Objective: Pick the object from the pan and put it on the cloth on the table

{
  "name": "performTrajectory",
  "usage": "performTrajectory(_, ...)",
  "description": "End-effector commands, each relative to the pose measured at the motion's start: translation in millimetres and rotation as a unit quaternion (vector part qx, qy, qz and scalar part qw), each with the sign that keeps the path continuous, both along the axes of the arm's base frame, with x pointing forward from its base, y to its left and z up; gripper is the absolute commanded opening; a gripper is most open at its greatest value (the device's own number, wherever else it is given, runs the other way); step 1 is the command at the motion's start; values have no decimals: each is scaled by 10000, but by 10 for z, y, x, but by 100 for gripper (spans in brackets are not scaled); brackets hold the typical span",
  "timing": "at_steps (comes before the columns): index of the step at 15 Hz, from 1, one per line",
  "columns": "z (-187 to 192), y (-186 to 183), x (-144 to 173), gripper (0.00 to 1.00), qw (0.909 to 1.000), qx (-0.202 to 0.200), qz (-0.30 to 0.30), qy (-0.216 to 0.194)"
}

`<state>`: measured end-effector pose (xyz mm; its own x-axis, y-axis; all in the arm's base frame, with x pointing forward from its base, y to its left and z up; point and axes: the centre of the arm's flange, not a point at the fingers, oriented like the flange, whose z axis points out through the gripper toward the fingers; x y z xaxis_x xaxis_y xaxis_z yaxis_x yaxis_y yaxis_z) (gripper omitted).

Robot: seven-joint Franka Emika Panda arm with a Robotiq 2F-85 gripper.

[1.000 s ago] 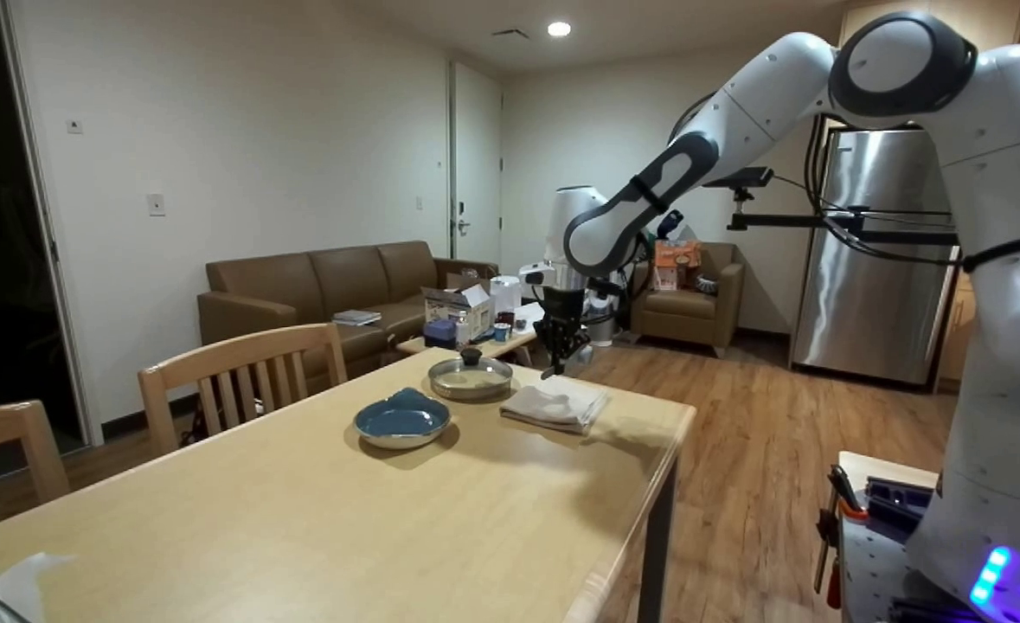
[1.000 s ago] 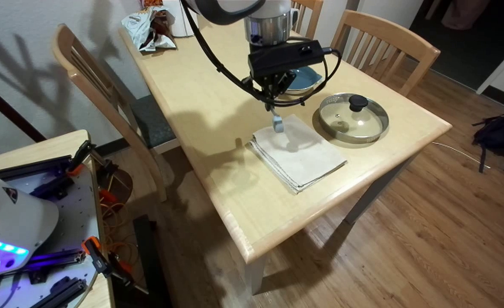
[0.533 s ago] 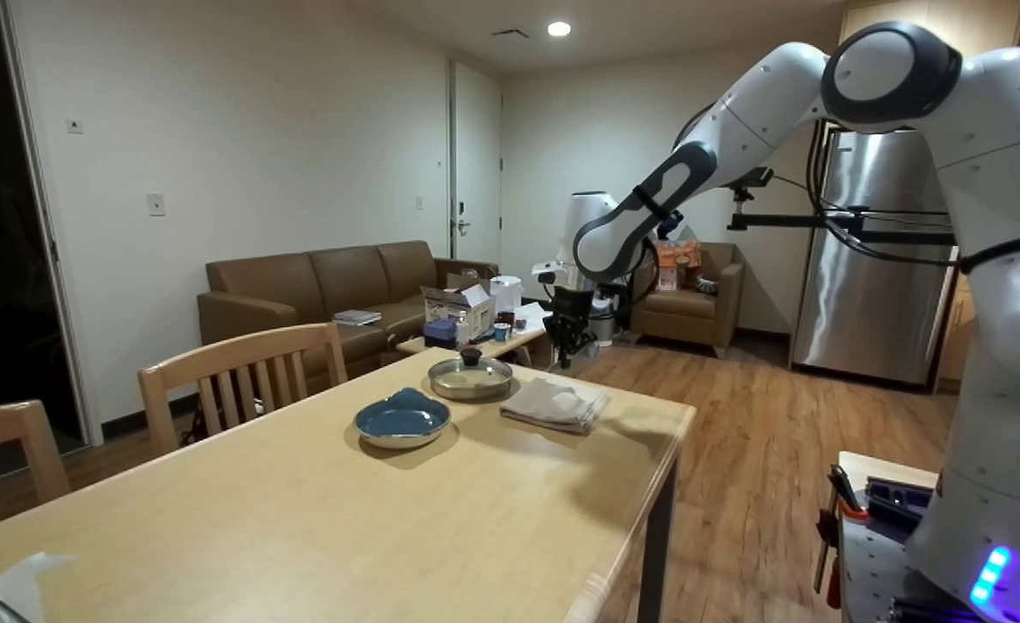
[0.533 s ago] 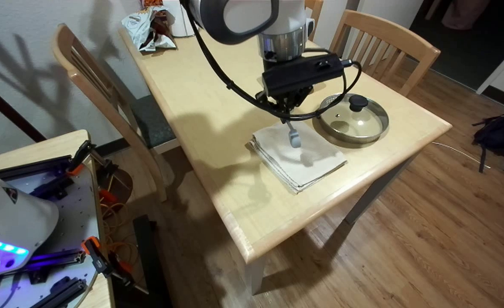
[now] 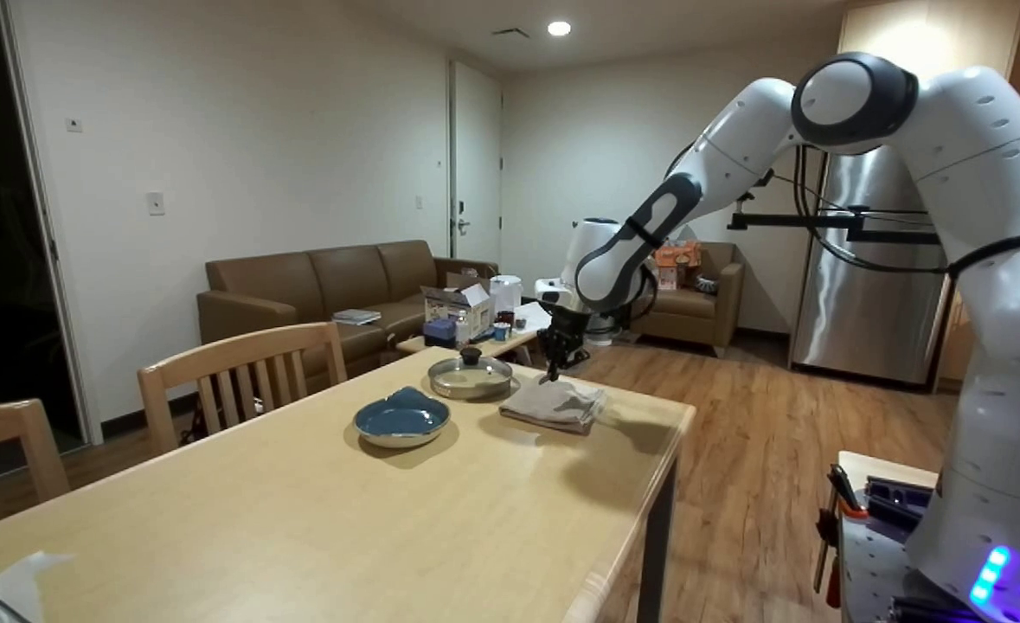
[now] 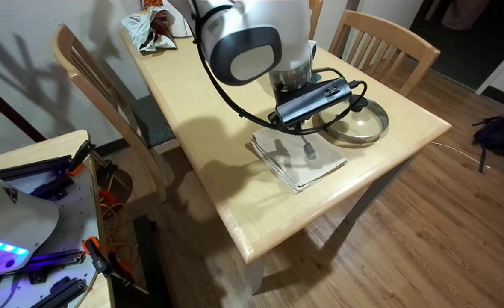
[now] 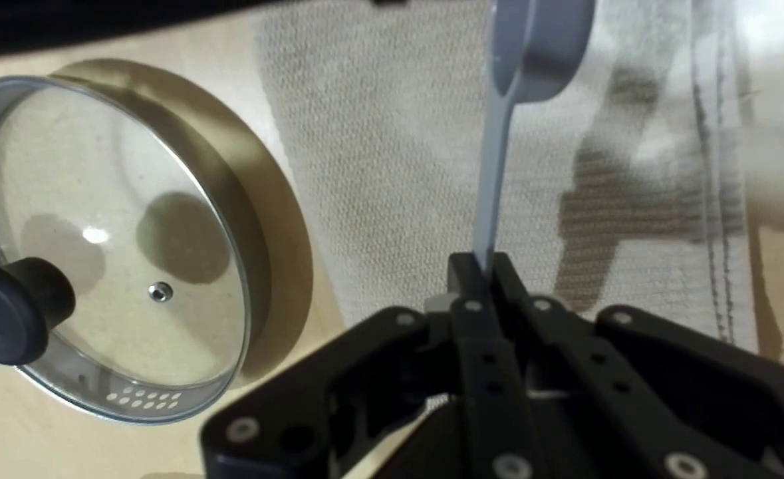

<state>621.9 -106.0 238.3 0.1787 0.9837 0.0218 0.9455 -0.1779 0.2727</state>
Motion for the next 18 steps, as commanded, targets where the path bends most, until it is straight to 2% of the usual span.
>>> performTrajectory(1,-187,167,34,3,9976,14,382,-574)
performTrajectory(5,-264,452,66,3,9925,24,557,-1091)
performTrajectory(7,-302,523,45,3,9905,41,656,-1209)
performTrajectory(15,-393,422,-135,3,9918,93,428,-1204)
performTrajectory(16,-407,398,-150,11,9920,105,390,-1197)
performTrajectory(17,-419,376,-162,32,9922,119,355,-1188)
performTrajectory(18,-428,356,-176,37,9926,121,328,-1166)
